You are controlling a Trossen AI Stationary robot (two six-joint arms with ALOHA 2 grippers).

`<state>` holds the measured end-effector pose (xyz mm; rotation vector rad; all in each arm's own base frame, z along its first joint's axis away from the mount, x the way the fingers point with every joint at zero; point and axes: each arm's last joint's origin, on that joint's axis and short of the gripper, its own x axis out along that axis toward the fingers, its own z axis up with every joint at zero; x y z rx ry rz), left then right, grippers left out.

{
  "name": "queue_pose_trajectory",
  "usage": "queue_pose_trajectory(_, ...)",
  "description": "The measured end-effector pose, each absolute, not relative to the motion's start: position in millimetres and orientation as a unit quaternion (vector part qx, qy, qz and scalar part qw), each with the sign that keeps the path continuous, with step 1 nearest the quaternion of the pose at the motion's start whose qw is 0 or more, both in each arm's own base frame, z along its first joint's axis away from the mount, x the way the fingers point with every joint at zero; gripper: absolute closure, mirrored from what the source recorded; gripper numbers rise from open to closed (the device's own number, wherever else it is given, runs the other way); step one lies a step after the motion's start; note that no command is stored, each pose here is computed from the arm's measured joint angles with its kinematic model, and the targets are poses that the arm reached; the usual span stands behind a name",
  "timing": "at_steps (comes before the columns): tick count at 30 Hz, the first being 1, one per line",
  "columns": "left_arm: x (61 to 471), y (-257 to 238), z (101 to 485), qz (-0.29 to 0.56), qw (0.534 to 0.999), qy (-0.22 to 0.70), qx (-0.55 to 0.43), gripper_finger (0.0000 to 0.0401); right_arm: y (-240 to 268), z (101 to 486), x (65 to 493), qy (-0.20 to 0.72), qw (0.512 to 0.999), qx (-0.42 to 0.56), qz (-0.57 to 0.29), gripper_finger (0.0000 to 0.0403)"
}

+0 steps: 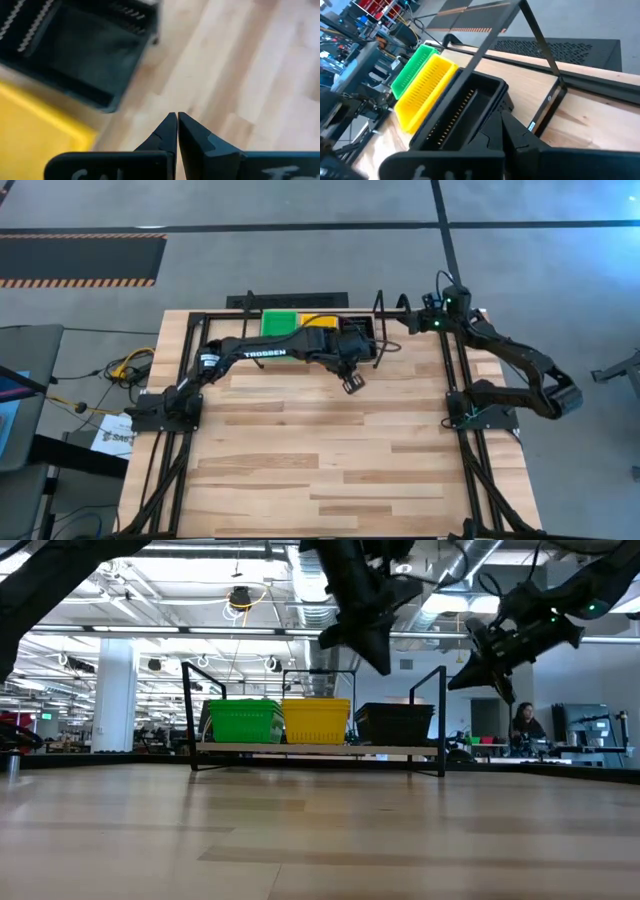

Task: Stack baskets on shelf by color
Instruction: Adjust the stacked colored bins on the shelf

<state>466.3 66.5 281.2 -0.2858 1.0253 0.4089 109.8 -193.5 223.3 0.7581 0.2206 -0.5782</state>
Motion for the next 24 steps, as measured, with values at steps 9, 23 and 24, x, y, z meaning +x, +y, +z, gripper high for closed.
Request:
queue_pose_trajectory(9,473.1,55.0,268.2,0.178,0.853,0.472,-0.132,0.0401,-182.6,234.8,104.7,0.096,0.888,0.355,-0.277,0.0402)
queue_pose_trajectory(23,467.1,86.0,259.1,0.23,0.838,0.478,-0.125,0.0401,-138.8,281.4,90.4,0.006,0.923,0.313,-0.224,0.0402)
queue_pose_trajectory(24,467.0,87.4,259.2,0.231,0.838,0.477,-0.126,0.0401,-135.1,284.8,88.5,-0.002,0.925,0.307,-0.223,0.0402)
